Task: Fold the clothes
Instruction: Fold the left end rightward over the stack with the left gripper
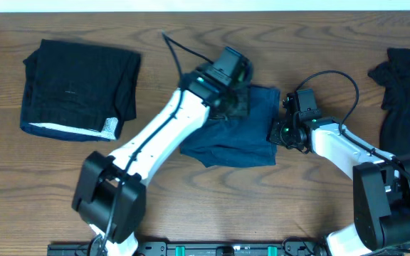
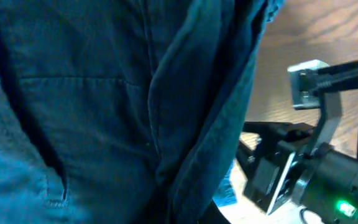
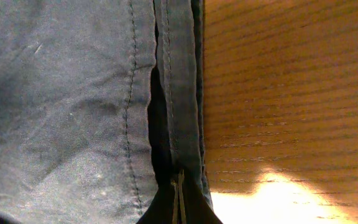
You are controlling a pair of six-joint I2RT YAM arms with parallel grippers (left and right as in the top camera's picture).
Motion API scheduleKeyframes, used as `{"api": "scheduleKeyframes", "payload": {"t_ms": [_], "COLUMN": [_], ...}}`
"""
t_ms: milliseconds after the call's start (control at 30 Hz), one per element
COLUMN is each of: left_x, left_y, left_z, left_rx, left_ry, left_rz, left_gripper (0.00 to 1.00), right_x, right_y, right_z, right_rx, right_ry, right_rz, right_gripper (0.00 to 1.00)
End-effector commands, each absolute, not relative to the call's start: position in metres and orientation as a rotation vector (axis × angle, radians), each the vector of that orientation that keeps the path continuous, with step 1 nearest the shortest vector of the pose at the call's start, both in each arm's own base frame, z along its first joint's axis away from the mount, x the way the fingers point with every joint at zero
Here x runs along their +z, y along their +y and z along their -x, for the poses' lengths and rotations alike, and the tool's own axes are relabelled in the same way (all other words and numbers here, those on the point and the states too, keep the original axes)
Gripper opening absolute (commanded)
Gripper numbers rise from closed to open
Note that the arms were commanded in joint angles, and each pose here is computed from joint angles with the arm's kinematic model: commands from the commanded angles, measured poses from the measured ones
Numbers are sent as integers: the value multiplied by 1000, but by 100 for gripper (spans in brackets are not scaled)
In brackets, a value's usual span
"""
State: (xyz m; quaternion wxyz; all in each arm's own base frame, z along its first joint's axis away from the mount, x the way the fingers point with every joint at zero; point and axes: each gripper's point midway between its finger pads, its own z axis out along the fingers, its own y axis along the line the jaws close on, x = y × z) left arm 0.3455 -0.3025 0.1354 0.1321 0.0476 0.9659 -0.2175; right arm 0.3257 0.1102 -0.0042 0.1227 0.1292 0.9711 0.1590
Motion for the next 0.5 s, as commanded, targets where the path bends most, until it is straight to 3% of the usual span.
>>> {"api": "scheduleKeyframes", "payload": {"t_ms": [0,467], "left_x": [145,123], "left_y": [-325,-335], "left_z": [-340,-348], "left_rx": [-692,-589], "left_ry": [2776,2738], "left_rz": [-167,-173], "left_gripper": [6,6], "right_x": [-31,-31], "right_y": [109,109], "right_z": [-294,-294], "right_rx": [432,433], "right_ry": [2950,2951], "right_rz": [-411,-409], "right_gripper": [1,1]}}
